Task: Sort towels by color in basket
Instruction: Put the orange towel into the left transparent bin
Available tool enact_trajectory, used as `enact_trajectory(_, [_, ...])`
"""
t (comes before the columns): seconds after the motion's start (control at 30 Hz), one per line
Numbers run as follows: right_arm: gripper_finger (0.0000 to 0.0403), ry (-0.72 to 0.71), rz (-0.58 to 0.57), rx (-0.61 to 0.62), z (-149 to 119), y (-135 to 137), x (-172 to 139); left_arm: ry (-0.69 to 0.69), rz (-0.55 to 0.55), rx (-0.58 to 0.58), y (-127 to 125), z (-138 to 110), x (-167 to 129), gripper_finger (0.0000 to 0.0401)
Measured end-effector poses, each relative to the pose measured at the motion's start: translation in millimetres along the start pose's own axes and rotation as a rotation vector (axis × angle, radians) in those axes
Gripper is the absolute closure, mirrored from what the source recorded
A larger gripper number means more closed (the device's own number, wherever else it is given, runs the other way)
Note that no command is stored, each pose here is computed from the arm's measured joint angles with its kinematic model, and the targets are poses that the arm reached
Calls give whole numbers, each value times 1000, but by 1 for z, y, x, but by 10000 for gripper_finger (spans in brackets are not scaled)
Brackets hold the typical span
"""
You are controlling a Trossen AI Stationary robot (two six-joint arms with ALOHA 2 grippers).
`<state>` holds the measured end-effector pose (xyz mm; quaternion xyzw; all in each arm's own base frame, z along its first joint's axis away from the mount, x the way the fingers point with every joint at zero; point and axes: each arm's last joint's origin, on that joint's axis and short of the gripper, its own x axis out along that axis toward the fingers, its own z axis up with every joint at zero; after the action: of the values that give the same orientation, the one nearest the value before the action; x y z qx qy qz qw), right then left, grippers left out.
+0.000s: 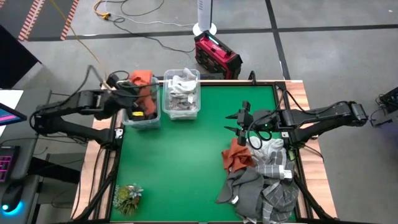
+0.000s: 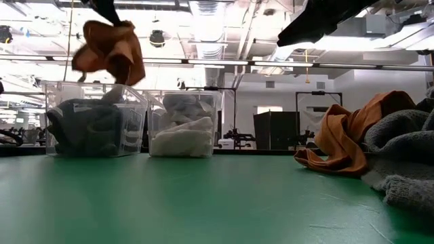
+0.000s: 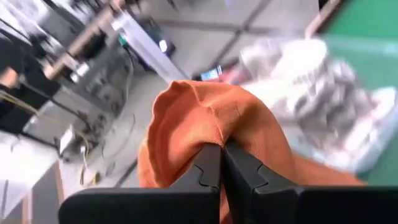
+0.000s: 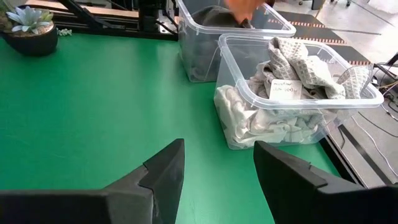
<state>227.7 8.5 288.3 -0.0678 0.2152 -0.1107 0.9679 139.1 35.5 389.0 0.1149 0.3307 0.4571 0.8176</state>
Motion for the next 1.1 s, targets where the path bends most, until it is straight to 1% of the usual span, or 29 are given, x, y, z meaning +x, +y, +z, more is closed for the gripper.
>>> enact_trajectory(0.13, [181,0,0,-1,0,0,0,43,5,20,-4,0,12,401])
enact_trajectory(0.2, [181,0,0,-5,0,0,0,60,-18,13,-7,-5,20,401])
enact_trajectory(0.3, [181,0,0,-8,0,0,0,128,-63,19,-13,-21,35,401])
enact_trajectory(0.43, [181,3,0,-19,0,0,0,218,-22,33,-16,-45,58,401])
enact_trajectory(0.57, [181,0,0,-22,0,0,0,295,-112,1,-17,-63,80,401])
enact_trajectory(0.67, [181,0,0,-19,0,0,0,400,-193,-11,-21,-79,97,401])
enact_trajectory(0.8, [181,-1,0,-19,0,0,0,528,-273,0,-29,-99,115,400])
enact_trajectory(0.87, [181,-1,0,-18,0,0,0,567,-308,15,-33,-104,121,393])
enact_trajectory(0.97, [181,0,0,-18,0,0,0,587,-325,57,-37,-105,126,374])
enact_trajectory(1.1, [181,0,0,-16,0,0,0,568,-345,125,-39,-98,126,337])
